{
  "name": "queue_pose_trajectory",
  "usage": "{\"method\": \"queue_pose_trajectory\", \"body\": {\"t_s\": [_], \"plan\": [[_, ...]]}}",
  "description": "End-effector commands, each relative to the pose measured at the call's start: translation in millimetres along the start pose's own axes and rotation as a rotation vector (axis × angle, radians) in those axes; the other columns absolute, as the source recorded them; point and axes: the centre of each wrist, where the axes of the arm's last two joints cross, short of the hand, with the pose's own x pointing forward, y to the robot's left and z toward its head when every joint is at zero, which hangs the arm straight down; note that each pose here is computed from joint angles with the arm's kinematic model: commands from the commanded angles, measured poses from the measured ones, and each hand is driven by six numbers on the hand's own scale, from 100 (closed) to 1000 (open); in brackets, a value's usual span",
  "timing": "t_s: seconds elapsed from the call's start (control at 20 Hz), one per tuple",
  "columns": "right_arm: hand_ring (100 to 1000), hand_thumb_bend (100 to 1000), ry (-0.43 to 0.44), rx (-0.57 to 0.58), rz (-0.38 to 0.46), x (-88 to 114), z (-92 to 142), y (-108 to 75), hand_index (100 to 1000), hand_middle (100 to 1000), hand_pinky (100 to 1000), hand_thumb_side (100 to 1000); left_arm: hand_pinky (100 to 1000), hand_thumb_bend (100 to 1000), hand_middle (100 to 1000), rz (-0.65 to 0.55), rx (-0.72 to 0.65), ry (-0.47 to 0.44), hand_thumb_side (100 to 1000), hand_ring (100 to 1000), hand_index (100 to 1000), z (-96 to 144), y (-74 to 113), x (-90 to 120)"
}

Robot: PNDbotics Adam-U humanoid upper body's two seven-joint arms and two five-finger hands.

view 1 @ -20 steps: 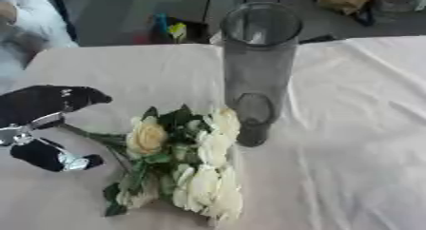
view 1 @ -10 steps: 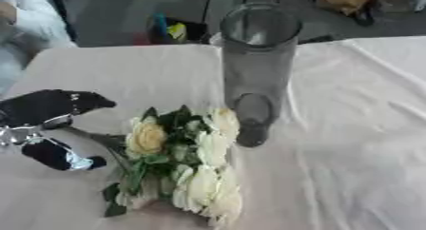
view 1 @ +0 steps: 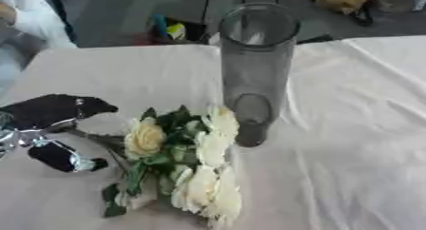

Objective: Arrange flowers into the vase.

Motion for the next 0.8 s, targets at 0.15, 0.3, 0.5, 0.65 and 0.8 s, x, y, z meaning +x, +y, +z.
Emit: {"method": "queue_pose_trajectory", "body": {"t_s": [0.15, 0.3, 0.5, 0.65, 0.8], "plan": [[482, 100, -0.029, 0.012, 0.006, 5.4, -5.8, -0.7, 671, 441, 629, 988, 707, 484, 839, -0.015, 0.032, 0.007, 608, 798, 1000, -3.9, 6.2, -3.6], [482, 100, -0.029, 0.013, 0.005, 5.4, -5.7, -0.3, 671, 441, 629, 987, 706, 481, 833, -0.017, 0.025, 0.009, 609, 795, 1000, -7.5, 3.0, -4.0], [482, 100, -0.03, 0.015, 0.005, 5.4, -6.0, 0.0, 671, 440, 629, 988, 710, 491, 833, -0.028, -0.006, 0.015, 599, 795, 1000, -10.4, -1.3, -5.5], [482, 100, -0.031, 0.015, 0.005, 5.4, -6.0, 0.0, 671, 440, 629, 988, 711, 460, 834, -0.039, -0.023, 0.019, 559, 797, 1000, -11.4, -3.4, -6.5], [482, 100, -0.03, 0.016, 0.006, 5.3, -5.7, 0.1, 671, 439, 630, 989, 711, 433, 834, -0.045, -0.031, 0.024, 550, 796, 1000, -11.5, -4.6, -7.9]]}}
